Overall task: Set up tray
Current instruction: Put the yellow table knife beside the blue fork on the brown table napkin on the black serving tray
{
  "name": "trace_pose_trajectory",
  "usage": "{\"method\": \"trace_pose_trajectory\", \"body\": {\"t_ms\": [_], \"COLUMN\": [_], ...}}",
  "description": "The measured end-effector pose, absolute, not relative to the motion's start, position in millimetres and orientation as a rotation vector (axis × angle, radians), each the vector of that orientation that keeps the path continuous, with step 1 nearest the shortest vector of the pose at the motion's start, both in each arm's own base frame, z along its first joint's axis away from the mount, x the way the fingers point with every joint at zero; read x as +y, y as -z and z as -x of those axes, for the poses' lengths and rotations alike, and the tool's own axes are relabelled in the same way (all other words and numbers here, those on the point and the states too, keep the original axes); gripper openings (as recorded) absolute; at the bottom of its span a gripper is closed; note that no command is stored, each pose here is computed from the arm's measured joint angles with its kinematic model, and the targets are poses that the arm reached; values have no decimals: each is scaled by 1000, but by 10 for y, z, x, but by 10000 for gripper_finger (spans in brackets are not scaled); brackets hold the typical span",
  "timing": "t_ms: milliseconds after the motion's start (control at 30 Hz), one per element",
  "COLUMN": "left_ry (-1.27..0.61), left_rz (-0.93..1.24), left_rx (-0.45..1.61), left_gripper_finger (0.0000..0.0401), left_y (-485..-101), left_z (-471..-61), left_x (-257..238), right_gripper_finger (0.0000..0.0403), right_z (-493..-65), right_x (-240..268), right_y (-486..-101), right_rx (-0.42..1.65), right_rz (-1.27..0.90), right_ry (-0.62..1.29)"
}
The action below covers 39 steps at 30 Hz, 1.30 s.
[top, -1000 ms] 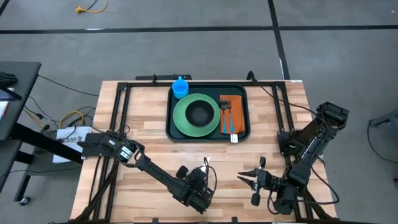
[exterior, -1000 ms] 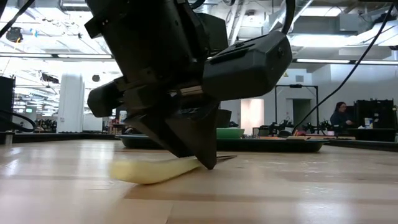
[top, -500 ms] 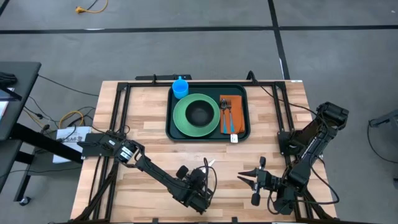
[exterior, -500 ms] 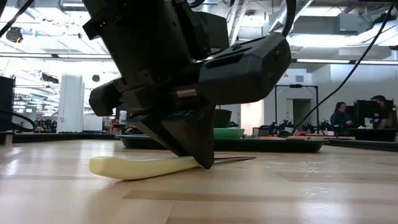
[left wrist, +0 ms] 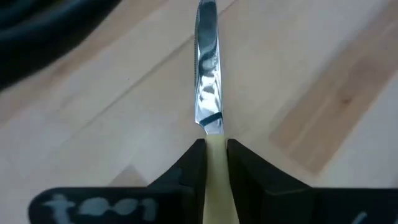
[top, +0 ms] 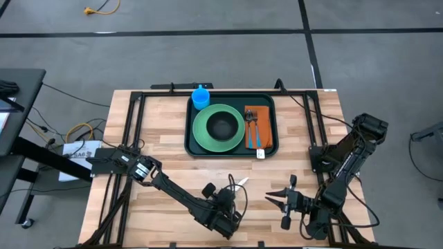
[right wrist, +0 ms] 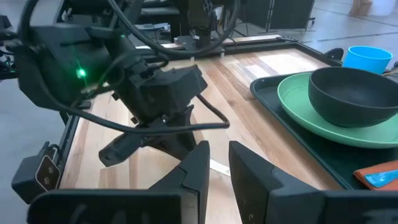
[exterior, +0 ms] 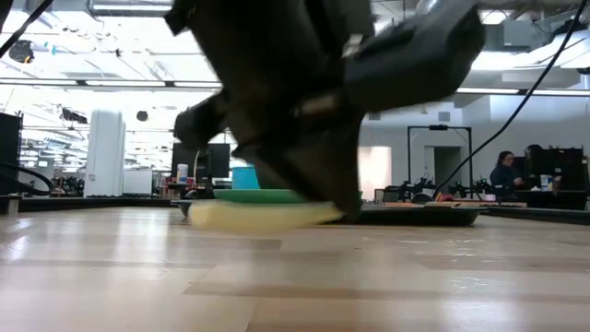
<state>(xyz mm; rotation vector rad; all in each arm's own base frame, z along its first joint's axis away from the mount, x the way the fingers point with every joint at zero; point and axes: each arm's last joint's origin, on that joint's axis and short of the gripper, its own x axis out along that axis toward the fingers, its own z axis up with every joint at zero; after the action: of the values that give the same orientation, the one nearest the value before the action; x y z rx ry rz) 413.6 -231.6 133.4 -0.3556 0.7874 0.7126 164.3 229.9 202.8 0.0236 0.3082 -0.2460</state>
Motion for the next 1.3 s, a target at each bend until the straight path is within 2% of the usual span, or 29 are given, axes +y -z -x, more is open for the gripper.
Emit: {"method": "trace_pose_trajectory", "body": {"t_ms": [400,967,1300], "left_ry": [-709,-830,-847], "left_rz": [143,-185,-338], "left_rx": [615,418,358], "left_gripper_finger": [37,36,36], "left_y": [-1654,-1768,-1807], "left_z": [-4258,-4234,-4135], "left_x": [-2346,-2353,-2499], "right_gripper_finger": [56,56,56], "right_z": [-1533,-1664,-1743], "right_x": [2380,2291,2225], "right_y": [-2059,-2057,-2071], "right_rx": [239,232,270], "right_rz": [-71,-149,94], "right_ry": [249,309,312]}}
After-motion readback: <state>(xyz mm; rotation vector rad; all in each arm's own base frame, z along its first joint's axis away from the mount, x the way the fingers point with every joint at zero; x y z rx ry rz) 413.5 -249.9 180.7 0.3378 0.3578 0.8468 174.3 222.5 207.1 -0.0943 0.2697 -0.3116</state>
